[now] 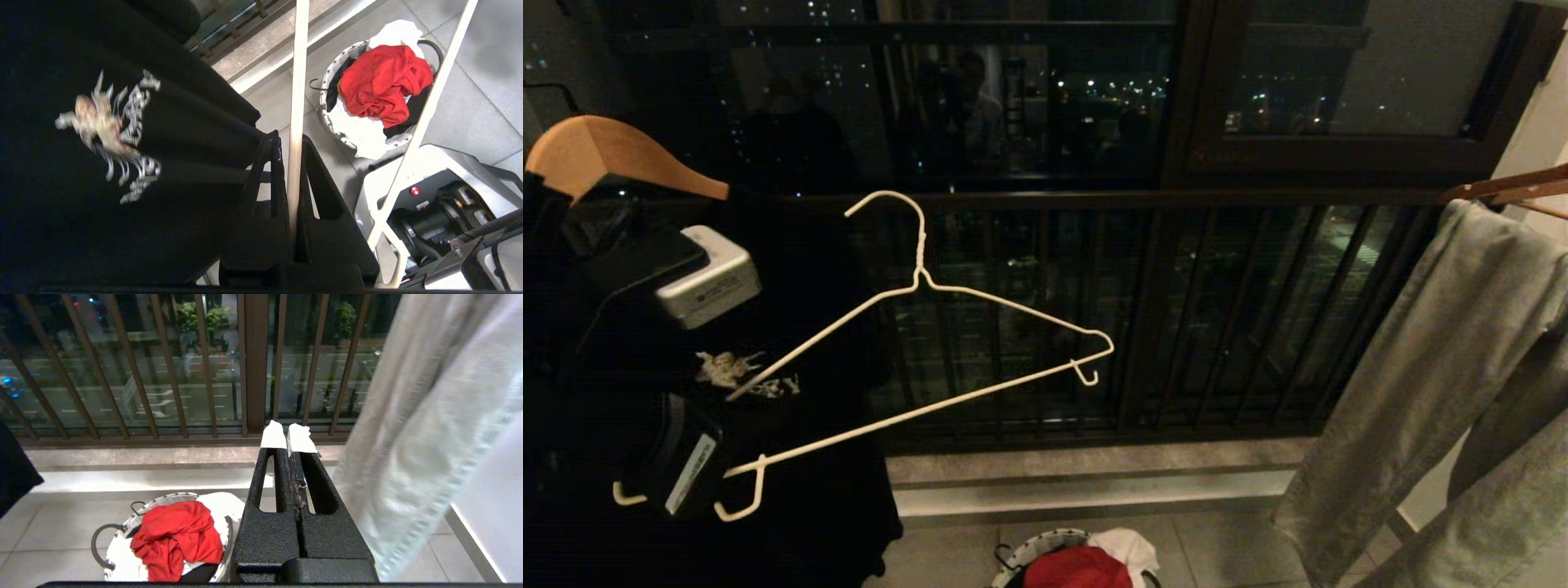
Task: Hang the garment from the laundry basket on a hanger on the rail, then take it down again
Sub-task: Pick up the clothes rack on the clothesline, then pick up clothes from the basket
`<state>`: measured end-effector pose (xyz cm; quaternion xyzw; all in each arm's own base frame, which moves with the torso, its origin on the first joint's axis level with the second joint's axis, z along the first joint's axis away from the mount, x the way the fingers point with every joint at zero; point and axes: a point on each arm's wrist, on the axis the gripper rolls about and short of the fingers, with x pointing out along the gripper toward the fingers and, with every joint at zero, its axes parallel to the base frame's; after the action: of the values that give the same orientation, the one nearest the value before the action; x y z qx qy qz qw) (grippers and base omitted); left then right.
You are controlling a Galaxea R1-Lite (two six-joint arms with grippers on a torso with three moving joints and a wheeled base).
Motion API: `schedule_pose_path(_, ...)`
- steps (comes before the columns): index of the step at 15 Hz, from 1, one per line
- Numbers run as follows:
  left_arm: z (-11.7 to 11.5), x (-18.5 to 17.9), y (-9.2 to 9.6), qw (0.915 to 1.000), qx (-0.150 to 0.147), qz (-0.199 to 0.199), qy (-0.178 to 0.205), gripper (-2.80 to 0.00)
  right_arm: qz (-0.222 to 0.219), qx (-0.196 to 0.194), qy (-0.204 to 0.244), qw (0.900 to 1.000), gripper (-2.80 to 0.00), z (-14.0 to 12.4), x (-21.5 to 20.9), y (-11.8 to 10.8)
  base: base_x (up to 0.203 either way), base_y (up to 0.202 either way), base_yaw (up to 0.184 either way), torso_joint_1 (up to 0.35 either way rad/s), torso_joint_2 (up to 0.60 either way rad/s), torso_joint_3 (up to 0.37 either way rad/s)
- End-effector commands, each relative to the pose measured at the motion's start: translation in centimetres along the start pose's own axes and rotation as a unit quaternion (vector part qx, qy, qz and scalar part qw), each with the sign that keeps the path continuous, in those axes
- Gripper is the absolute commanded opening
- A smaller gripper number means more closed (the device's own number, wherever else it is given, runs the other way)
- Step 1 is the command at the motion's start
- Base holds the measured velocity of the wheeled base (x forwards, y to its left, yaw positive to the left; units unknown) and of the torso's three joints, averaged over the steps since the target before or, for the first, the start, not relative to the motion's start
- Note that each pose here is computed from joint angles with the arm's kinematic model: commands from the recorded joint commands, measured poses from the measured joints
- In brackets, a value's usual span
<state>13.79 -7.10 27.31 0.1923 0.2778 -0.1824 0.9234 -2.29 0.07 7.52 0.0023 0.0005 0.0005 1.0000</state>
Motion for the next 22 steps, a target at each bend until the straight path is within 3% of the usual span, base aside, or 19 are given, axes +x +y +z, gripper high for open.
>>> schedule_pose_path(1, -1.8, -0.9, -0.2, 0.9999, -0.002, 0.0, -0.014, -2.8, 0.0, 0.0, 0.0, 1.0, -2.8, 0.0, 0.0, 0.0, 0.0, 0.0, 0.0, 0.0, 0.0, 0.0)
schedule_pose_path(7, -5.9, -0.3, -1.5, 0.9947, -0.006, -0.06, -0.083, -2.8, 0.0, 0.0, 0.0, 1.0, -2.8, 0.0, 0.0, 0.0, 0.0, 0.0, 0.0, 0.0, 0.0, 0.0)
schedule_pose_path(10, -6.8, 0.6, -1.9, 0.9922, 0.009, -0.066, -0.105, -2.8, 0.0, 0.0, 0.0, 1.0, -2.8, 0.0, 0.0, 0.0, 0.0, 0.0, 0.0, 0.0, 0.0, 0.0)
schedule_pose_path(13, -6.8, 2.2, -2.2, 0.9917, 0.033, -0.065, -0.105, -2.8, 0.0, 0.0, 0.0, 1.0, -2.8, 0.0, 0.0, 0.0, 0.0, 0.0, 0.0, 0.0, 0.0, 0.0)
schedule_pose_path(17, -7.4, 3.0, -2.4, 0.9901, 0.04, -0.06, -0.12, -2.8, 0.0, 0.0, 0.0, 1.0, -2.8, 0.0, 0.0, 0.0, 0.0, 0.0, 0.0, 0.0, 0.0, 0.0)
schedule_pose_path(22, -7.7, 6.5, -2.3, 0.9953, 0.034, -0.05, -0.076, -2.8, 0.0, 0.0, 0.0, 1.0, -2.8, 0.0, 0.0, 0.0, 0.0, 0.0, 0.0, 0.0, 0.0, 0.0)
